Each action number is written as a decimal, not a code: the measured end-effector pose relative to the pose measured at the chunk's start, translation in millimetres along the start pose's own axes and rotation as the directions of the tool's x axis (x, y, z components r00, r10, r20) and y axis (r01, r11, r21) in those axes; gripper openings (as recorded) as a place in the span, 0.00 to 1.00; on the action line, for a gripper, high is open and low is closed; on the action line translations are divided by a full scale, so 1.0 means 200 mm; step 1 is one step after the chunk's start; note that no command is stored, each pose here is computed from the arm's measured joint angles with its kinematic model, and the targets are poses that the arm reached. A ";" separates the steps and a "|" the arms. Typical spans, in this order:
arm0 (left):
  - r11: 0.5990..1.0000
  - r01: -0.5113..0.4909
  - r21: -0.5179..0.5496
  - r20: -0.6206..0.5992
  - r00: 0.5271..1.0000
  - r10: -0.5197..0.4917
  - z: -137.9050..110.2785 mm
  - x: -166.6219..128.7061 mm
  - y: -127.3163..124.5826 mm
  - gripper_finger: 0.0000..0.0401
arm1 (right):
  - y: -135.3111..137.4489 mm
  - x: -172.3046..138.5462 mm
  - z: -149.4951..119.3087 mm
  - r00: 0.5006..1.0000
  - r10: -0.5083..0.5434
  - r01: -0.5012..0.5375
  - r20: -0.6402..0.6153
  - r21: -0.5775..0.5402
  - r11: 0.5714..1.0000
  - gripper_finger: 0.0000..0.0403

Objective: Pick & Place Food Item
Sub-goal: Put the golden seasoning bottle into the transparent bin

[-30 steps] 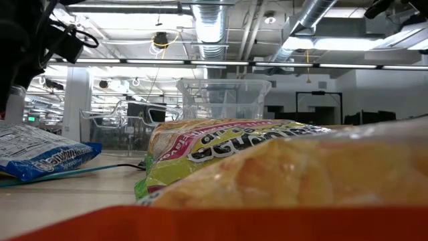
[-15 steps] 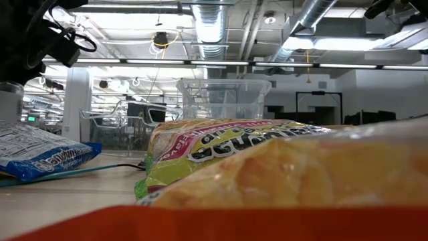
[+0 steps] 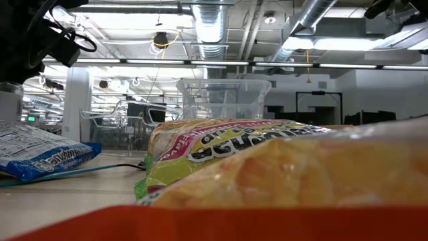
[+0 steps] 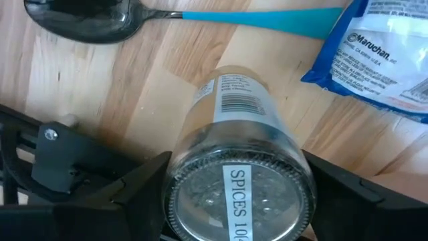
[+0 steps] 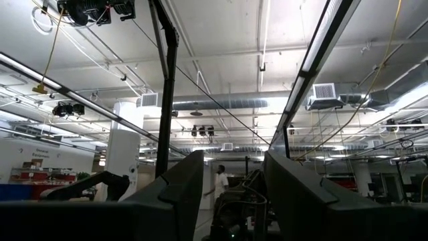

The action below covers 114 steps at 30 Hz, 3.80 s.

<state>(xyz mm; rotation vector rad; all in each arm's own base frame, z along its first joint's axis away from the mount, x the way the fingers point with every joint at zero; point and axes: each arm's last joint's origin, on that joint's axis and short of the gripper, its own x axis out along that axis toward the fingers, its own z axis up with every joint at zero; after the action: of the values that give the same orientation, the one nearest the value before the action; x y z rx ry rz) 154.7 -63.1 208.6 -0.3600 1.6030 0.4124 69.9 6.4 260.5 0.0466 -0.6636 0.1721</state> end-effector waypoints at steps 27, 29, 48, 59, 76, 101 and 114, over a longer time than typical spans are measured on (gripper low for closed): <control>0.977 0.203 0.067 0.271 0.938 -0.214 0.00 -0.12 0.01 0.68 | 0.00 0.00 0.00 1.000 -0.001 0.001 -0.003 0.000 1.000 0.38; 0.964 0.241 0.112 0.349 0.899 -0.266 0.00 -0.16 0.02 0.68 | 0.00 0.00 0.00 1.000 -0.001 0.001 -0.005 -0.002 1.000 0.38; 0.897 0.048 0.440 0.889 -0.169 -0.426 0.13 -0.44 -0.06 0.68 | -0.01 0.00 -0.04 0.995 -0.067 0.058 -0.077 -0.115 0.992 0.38; 0.919 -0.022 0.393 0.659 -0.691 -0.298 0.33 -0.40 -0.01 0.68 | -0.02 0.04 -0.10 0.985 -0.085 0.058 -0.153 -0.172 0.983 0.39; 0.821 -0.161 0.547 0.470 -0.753 -0.461 0.65 -0.53 -0.14 0.68 | -0.08 0.49 -0.17 0.945 -0.103 0.017 -0.309 -0.269 0.963 0.64; 0.787 -0.238 0.570 0.402 -0.754 -0.519 0.63 -0.55 -0.17 0.68 | -0.05 1.16 -0.36 0.927 0.049 -0.192 -0.371 -0.360 0.913 0.65; 0.784 -0.238 0.573 0.399 -0.754 -0.521 0.63 -0.55 -0.17 0.68 | -0.05 1.32 -0.40 0.931 0.104 -0.231 -0.349 -0.346 0.909 0.87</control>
<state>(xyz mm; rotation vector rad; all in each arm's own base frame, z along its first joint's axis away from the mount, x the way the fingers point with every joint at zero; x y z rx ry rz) 289.7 -35.9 310.5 0.1659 -0.8274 -0.2514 324.2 42.8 360.0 -0.4121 -0.3608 0.2100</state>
